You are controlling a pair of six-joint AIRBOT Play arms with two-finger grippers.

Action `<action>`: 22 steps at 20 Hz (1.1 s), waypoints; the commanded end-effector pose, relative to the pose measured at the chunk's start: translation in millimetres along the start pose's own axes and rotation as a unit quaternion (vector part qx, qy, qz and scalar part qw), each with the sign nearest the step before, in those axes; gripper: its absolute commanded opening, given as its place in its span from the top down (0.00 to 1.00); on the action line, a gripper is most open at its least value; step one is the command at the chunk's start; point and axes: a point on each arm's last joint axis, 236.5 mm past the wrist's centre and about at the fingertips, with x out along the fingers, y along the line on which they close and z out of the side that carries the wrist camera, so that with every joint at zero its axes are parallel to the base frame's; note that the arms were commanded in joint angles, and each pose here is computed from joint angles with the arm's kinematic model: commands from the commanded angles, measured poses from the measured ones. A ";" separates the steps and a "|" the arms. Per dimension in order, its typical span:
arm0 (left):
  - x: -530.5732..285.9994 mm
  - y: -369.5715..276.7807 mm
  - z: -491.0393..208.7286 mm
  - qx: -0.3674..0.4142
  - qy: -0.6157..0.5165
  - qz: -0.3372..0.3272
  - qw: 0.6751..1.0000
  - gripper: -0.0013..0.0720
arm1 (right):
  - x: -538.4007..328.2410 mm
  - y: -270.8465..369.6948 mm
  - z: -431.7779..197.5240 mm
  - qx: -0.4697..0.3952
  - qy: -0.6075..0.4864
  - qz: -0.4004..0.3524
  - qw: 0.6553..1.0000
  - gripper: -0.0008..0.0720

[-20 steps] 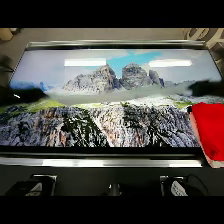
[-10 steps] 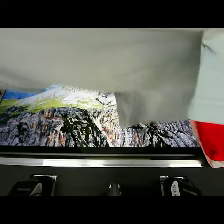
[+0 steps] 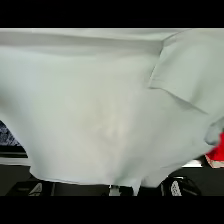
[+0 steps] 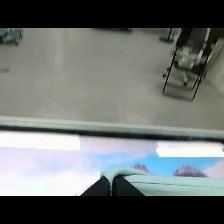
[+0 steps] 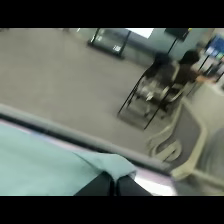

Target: Fold the shirts.

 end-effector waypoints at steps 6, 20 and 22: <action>202.4 66.1 -276.5 -0.008 0.387 0.046 0.921 0.95 | 188.5 109.0 -239.8 0.070 0.337 0.234 0.909 0.97; 307.8 96.2 -361.5 -0.007 0.454 0.050 0.890 0.95 | 326.6 154.8 -319.0 0.040 0.302 0.173 0.937 0.97; 268.1 91.3 -381.4 0.018 0.535 0.027 0.844 0.95 | 293.3 150.5 -334.3 -0.018 0.363 0.200 0.910 0.97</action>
